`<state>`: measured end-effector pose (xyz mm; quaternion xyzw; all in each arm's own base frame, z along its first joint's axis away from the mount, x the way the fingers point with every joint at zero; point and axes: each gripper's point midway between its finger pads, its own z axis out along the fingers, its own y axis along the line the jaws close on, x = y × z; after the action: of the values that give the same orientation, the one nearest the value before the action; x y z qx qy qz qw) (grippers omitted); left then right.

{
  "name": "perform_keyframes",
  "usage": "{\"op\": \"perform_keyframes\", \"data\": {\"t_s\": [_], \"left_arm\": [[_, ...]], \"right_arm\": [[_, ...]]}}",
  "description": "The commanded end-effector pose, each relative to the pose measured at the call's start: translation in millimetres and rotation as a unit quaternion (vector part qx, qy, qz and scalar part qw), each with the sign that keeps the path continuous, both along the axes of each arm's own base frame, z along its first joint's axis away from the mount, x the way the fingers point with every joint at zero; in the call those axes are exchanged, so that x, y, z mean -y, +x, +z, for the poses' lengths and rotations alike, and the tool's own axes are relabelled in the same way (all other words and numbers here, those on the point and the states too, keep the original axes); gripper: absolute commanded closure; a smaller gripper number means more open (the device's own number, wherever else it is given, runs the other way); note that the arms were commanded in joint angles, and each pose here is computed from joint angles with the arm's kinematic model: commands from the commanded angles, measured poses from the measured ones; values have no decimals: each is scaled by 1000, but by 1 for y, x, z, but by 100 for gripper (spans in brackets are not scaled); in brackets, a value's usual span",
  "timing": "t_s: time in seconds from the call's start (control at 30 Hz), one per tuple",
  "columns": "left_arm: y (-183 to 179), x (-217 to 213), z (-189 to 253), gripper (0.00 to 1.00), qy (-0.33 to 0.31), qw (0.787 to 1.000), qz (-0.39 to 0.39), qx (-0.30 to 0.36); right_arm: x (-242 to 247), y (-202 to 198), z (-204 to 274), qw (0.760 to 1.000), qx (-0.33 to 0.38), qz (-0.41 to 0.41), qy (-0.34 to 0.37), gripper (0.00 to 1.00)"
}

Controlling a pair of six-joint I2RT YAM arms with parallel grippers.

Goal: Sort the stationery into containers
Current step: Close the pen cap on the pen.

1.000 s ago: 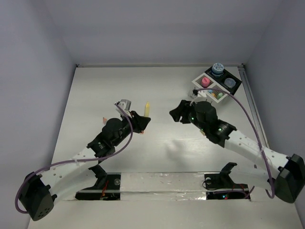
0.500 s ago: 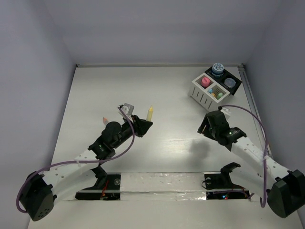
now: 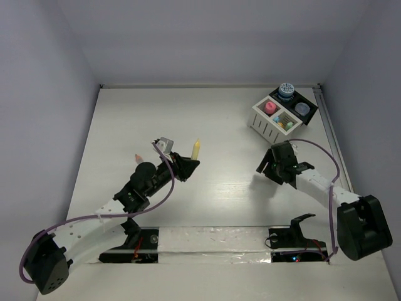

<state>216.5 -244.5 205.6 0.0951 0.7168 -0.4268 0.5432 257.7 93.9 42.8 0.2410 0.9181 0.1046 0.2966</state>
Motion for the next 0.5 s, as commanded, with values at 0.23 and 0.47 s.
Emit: {"op": "perform_keyframes", "data": {"t_s": [0.23,0.47], "left_arm": [[1,3,14,100,-16,999,-8,28],[2,4,11,100,-11,1000,-8,24]], "right_arm": [[19,37,-1,999,44,-24,21,28],[13,45,-4,999,37,0,18,28]]}}
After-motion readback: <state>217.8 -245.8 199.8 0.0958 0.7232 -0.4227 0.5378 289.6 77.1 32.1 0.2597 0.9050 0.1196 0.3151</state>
